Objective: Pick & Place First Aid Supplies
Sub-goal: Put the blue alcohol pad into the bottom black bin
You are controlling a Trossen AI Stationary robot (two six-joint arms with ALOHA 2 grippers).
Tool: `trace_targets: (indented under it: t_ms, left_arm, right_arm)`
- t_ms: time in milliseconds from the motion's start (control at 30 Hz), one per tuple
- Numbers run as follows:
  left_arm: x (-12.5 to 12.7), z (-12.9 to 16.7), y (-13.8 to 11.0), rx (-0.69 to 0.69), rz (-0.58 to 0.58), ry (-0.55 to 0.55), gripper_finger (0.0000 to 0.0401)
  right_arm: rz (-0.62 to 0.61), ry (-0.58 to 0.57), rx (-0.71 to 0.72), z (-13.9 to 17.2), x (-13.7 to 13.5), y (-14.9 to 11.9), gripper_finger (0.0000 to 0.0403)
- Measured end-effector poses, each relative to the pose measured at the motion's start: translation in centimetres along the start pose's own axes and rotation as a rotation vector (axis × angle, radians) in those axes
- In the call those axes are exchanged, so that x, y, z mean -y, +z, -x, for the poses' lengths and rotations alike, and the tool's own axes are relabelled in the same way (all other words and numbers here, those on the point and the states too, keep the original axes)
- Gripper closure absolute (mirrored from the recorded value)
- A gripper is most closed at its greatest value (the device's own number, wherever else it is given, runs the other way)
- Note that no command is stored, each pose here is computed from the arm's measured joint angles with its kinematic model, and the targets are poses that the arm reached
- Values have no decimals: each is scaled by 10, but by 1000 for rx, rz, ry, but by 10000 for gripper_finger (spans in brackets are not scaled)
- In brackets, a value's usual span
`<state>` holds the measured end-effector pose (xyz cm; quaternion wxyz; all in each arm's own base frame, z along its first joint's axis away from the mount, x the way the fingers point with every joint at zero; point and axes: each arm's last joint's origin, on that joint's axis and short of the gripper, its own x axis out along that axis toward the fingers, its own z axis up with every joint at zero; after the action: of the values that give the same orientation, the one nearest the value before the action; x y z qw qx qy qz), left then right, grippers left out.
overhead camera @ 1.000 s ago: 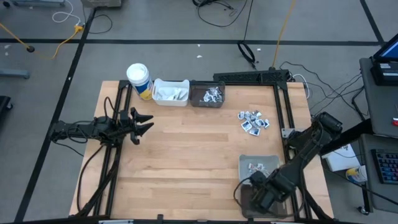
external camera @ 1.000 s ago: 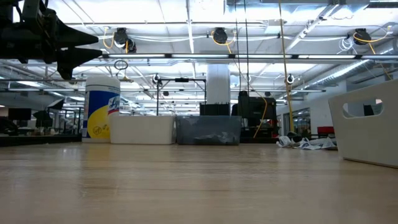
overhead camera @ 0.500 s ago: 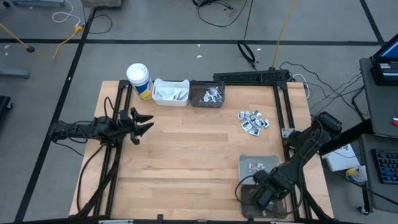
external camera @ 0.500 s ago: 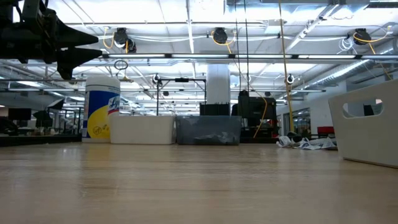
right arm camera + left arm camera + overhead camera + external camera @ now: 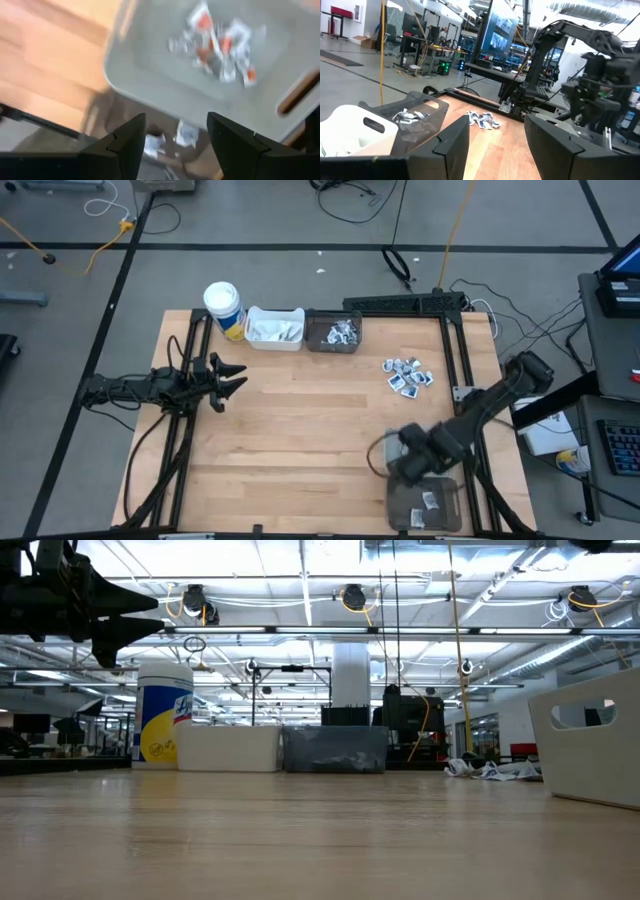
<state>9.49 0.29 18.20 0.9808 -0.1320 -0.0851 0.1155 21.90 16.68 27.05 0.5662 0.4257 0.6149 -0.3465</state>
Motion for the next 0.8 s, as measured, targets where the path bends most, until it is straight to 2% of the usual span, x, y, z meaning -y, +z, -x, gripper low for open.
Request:
trace_targets:
  t_ms: [300, 467, 700, 800]
  left_arm:
    - [0, 0, 0, 0, 0, 0, 205]
    - [0, 0, 0, 0, 0, 0, 205]
    - [0, 0, 0, 0, 0, 0, 205]
    - [0, 0, 0, 0, 0, 0, 205]
  right_arm:
    - [81, -30, 23, 21, 12, 57, 195]
    - [76, -113, 82, 33, 29, 89, 195]
    - [33, -171, 87, 42, 57, 136, 195]
    - [-46, -176, 71, 39, 71, 156, 195]
